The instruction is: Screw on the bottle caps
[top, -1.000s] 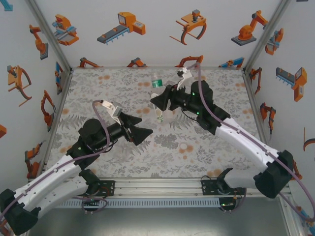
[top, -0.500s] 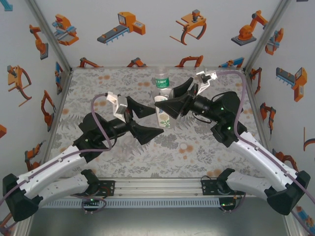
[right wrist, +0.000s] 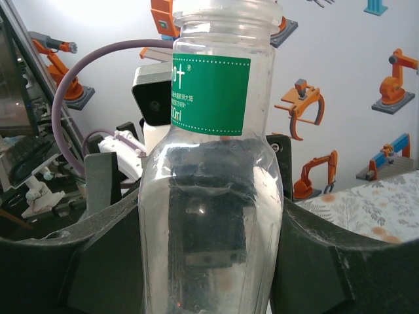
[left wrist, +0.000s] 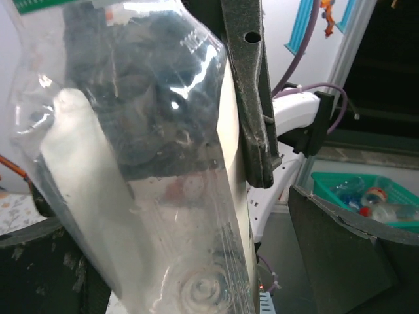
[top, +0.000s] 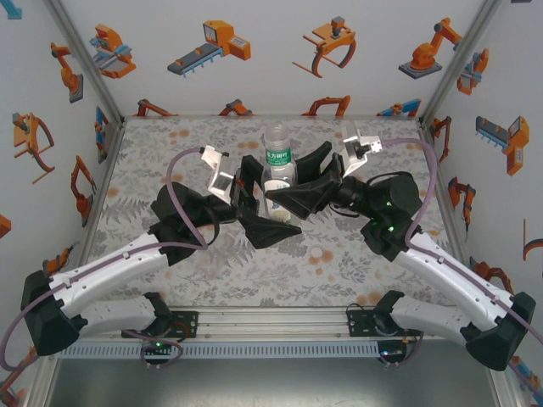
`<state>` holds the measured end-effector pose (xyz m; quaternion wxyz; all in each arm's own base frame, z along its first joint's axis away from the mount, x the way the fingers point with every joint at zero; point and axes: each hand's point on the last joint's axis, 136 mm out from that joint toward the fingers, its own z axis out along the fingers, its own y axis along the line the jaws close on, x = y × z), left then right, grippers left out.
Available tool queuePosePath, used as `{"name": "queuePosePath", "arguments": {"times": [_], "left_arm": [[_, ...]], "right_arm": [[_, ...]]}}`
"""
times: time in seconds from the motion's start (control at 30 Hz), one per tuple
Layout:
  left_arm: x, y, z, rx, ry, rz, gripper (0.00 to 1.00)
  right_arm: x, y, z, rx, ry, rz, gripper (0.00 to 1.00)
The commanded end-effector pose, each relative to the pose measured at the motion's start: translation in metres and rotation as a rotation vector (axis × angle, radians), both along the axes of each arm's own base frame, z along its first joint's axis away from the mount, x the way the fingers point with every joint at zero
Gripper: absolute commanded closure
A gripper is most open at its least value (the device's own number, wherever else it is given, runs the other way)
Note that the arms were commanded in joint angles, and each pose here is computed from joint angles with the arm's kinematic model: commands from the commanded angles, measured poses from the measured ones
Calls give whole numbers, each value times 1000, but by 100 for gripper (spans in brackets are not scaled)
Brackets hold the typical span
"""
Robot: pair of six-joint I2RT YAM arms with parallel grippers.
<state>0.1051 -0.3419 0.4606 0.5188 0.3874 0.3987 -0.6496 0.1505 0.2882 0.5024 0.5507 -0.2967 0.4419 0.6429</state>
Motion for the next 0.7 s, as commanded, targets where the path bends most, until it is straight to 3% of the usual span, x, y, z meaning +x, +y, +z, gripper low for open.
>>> {"name": "queuePosePath", "arguments": {"times": [0.0, 0.37, 0.67], "left_arm": [[-18, 6, 22, -55, -50, -67, 13], [-22, 9, 25, -54, -52, -69, 39], [-23, 12, 24, -47, -49, -58, 53]], "right_arm": [[-18, -11, 22, 88, -69, 23, 70], [-26, -7, 26, 100, -87, 47, 70], [-26, -3, 23, 84, -79, 44, 70]]}}
